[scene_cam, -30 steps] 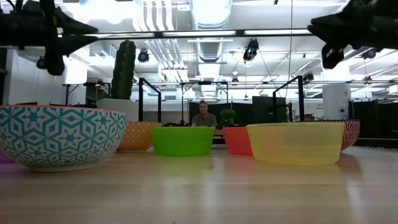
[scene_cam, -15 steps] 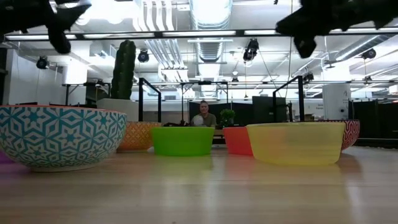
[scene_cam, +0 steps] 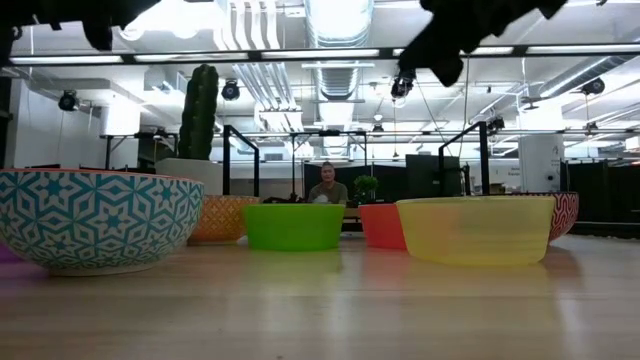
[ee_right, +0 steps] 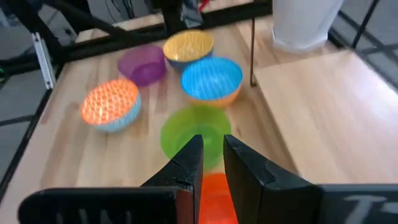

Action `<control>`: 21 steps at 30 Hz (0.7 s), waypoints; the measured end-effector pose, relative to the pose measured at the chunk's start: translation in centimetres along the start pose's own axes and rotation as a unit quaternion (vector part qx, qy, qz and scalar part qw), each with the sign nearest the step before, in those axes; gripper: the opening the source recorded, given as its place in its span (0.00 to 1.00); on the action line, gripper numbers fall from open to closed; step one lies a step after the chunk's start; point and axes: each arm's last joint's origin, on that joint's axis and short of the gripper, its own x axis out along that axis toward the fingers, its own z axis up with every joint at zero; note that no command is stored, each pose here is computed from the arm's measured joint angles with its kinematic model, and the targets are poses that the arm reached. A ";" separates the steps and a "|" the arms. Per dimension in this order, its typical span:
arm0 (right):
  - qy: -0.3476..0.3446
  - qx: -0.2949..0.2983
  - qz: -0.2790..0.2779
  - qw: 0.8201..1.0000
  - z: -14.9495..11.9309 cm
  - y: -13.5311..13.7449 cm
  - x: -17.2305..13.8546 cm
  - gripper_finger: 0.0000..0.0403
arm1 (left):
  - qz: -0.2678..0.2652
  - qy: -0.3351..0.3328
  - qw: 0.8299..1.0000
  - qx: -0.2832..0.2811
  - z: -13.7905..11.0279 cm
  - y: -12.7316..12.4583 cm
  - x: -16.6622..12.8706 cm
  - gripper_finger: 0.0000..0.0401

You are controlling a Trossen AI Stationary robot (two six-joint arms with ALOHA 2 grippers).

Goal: Place and stack bowls onto a shelf
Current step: Put the orange bowl on the shelf

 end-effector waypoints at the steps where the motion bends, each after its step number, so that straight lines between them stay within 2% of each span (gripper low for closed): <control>1: 0.013 -0.004 -0.002 1.000 0.2 0.0 0.4 0.13 | -0.007 0.014 1.000 0.023 0.0 -0.2 0.2 0.19; 3: 0.029 -0.013 -0.003 0.999 0.9 0.0 1.2 0.13 | -0.018 0.038 0.998 0.056 -0.1 -0.7 0.6 0.19; 8: 0.091 -0.049 -0.005 0.995 2.4 -0.1 3.0 0.13 | -0.023 0.047 0.996 0.079 0.6 -1.2 1.4 0.19; 13: 0.167 -0.062 -0.004 0.984 2.7 -0.4 5.4 0.13 | -0.036 0.074 0.990 0.110 -0.1 -1.6 1.6 0.19; 21: 0.235 -0.068 -0.002 0.970 0.8 -1.1 9.3 0.13 | -0.040 0.085 0.987 0.128 -0.3 -1.6 1.4 0.19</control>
